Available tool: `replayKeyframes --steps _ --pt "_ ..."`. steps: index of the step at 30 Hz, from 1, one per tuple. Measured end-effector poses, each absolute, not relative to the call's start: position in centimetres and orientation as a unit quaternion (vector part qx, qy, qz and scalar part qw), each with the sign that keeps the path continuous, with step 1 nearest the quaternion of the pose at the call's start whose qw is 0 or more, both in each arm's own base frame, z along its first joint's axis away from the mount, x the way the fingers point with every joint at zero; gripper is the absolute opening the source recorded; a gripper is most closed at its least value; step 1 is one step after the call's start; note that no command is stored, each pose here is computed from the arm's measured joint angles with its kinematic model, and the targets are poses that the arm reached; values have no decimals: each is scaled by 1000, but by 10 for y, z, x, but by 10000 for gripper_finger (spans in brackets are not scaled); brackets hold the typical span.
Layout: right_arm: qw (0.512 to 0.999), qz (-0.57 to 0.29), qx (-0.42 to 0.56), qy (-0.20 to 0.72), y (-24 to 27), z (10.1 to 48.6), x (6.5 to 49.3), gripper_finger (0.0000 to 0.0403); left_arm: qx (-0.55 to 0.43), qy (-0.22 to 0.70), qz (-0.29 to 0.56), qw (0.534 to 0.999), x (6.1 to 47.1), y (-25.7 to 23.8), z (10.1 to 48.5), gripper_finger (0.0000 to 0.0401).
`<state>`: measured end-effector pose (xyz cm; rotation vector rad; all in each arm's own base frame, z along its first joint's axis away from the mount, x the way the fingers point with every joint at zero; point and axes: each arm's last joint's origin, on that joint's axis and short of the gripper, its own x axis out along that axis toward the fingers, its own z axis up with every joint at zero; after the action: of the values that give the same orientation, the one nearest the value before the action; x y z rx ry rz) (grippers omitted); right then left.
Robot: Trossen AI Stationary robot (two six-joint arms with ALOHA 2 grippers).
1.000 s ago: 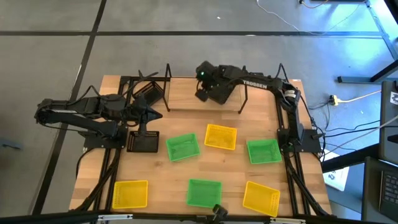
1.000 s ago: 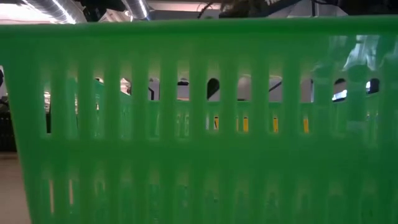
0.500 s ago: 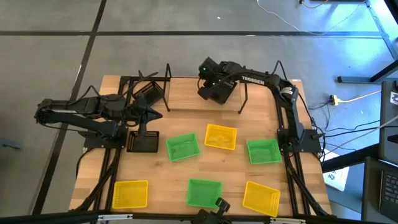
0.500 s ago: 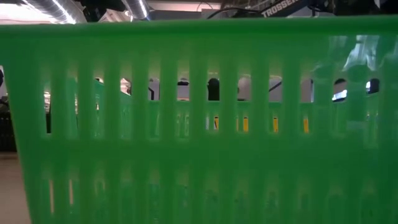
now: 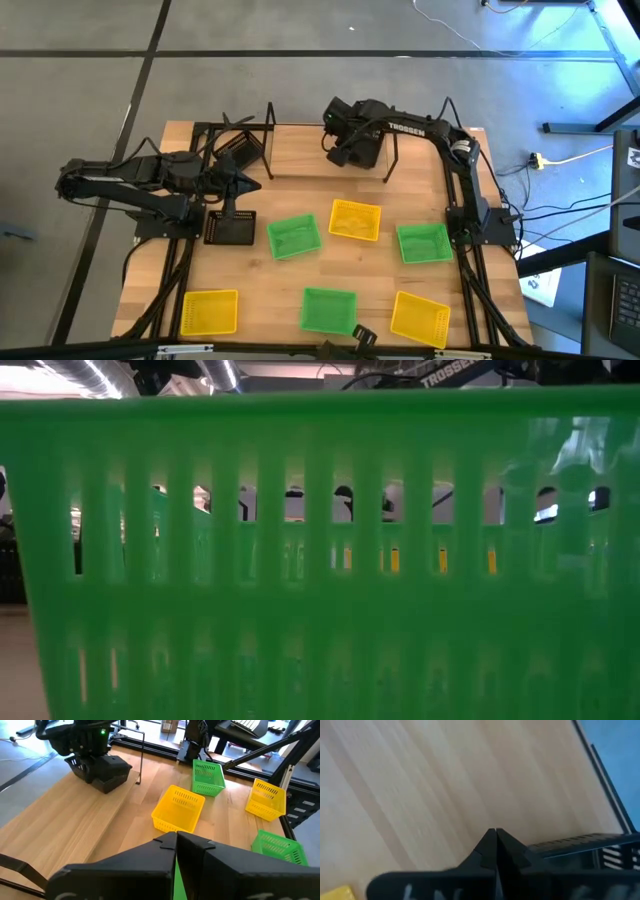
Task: Stack baskets on shelf by color
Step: Put the top right black bin on the shelf, then put the top left green bin on the shelf
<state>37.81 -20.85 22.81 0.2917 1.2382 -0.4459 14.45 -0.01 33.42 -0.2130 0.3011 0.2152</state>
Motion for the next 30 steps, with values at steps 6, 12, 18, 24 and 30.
replayKeyframes --steps 6,12,18,24,30 --pt "768 -181 118 603 -200 226 376 0 -106 149 107 977 145 0 334 4" --pt "764 -166 105 614 -194 227 377 0 -106 149 107 977 145 0 334 4" --pt "786 -127 55 603 -171 266 381 0 -106 149 107 977 145 0 334 4" --pt "825 -65 -17 561 -122 328 375 0 -103 145 106 978 145 0 335 4" --pt "850 79 -31 519 -79 362 359 0 -91 149 92 980 145 -2 335 4"
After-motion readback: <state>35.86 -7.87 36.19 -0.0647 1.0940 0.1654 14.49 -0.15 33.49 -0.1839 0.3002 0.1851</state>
